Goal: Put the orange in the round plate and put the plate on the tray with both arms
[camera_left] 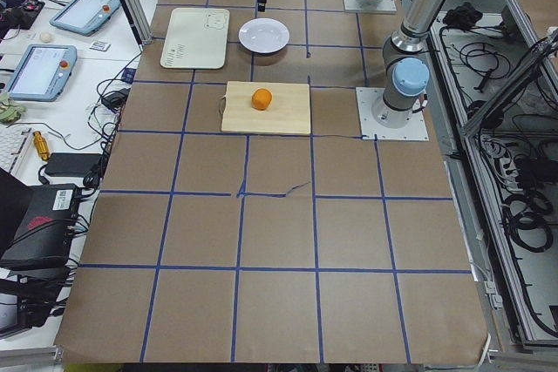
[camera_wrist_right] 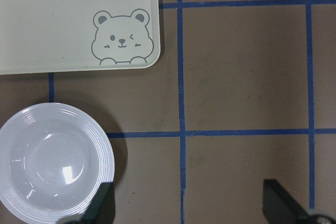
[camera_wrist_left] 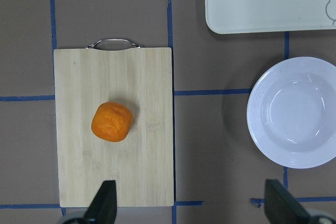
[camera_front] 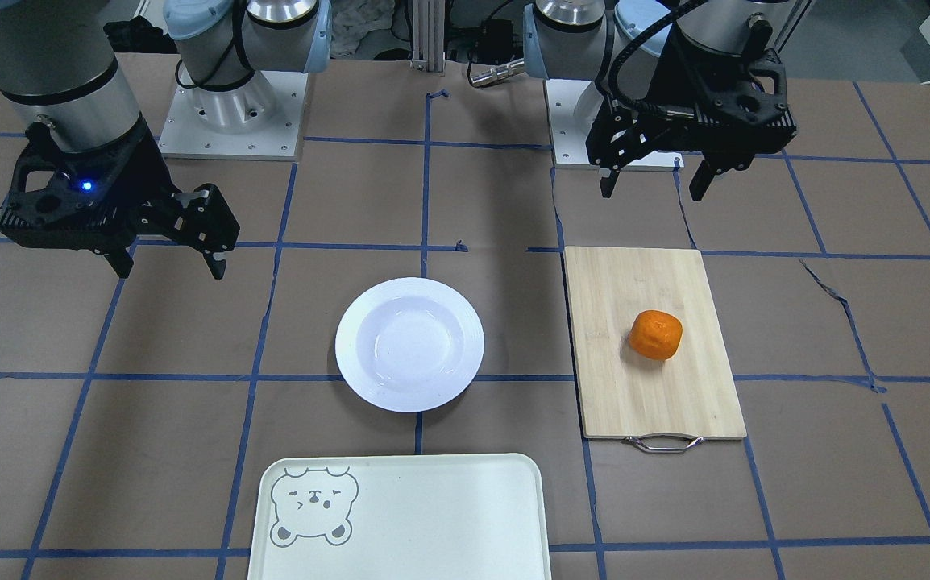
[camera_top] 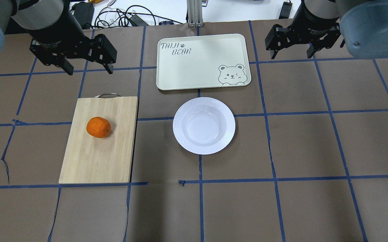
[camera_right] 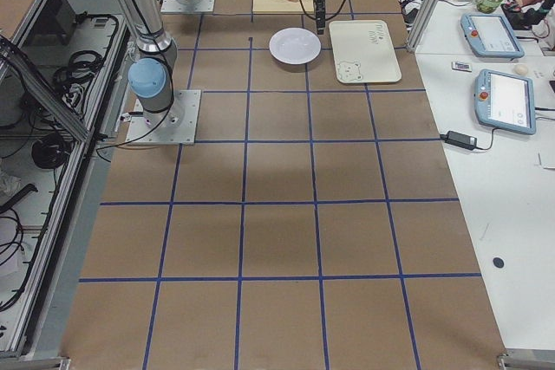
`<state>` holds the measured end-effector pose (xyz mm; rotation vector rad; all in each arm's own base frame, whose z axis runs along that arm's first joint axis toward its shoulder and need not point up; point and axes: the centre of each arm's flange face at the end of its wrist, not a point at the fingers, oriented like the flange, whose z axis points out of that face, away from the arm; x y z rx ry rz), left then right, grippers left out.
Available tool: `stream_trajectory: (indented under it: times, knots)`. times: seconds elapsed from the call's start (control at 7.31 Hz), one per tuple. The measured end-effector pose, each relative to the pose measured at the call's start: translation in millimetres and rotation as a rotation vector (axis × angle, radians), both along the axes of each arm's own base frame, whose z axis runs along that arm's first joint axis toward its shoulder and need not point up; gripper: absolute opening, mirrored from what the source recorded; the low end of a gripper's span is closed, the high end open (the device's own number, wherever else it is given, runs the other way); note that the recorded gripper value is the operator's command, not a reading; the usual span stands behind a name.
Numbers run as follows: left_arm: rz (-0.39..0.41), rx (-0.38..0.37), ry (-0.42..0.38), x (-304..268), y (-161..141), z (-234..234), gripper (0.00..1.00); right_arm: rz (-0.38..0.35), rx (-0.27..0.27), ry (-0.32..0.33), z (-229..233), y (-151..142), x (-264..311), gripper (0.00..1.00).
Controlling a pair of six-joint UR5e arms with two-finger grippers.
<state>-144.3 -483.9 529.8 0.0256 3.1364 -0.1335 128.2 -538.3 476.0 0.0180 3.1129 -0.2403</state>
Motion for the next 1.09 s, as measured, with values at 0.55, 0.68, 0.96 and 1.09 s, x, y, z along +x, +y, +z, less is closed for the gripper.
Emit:
stream_trajectory:
  times: [0.55, 0.68, 0.96, 1.09]
  knots:
    - [-0.002, 0.004, 0.000, -0.8, 1.3, -0.6, 1.00, -0.001, 0.000, 0.001, 0.0, 0.0, 0.0, 1.00]
    - [-0.001, 0.005, 0.000, -0.5, 1.2, -0.9, 1.00, -0.001, 0.000, 0.001, 0.0, 0.0, -0.1, 1.00]
    - [-0.001, 0.007, 0.000, -0.4, 0.9, -1.5, 1.00, -0.001, 0.000, 0.000, 0.0, 0.1, 0.2, 1.00]
    - [0.003, 0.014, 0.000, 1.9, -1.2, -4.5, 1.00, 0.000, 0.000, 0.001, 0.0, 0.1, 0.5, 1.00]
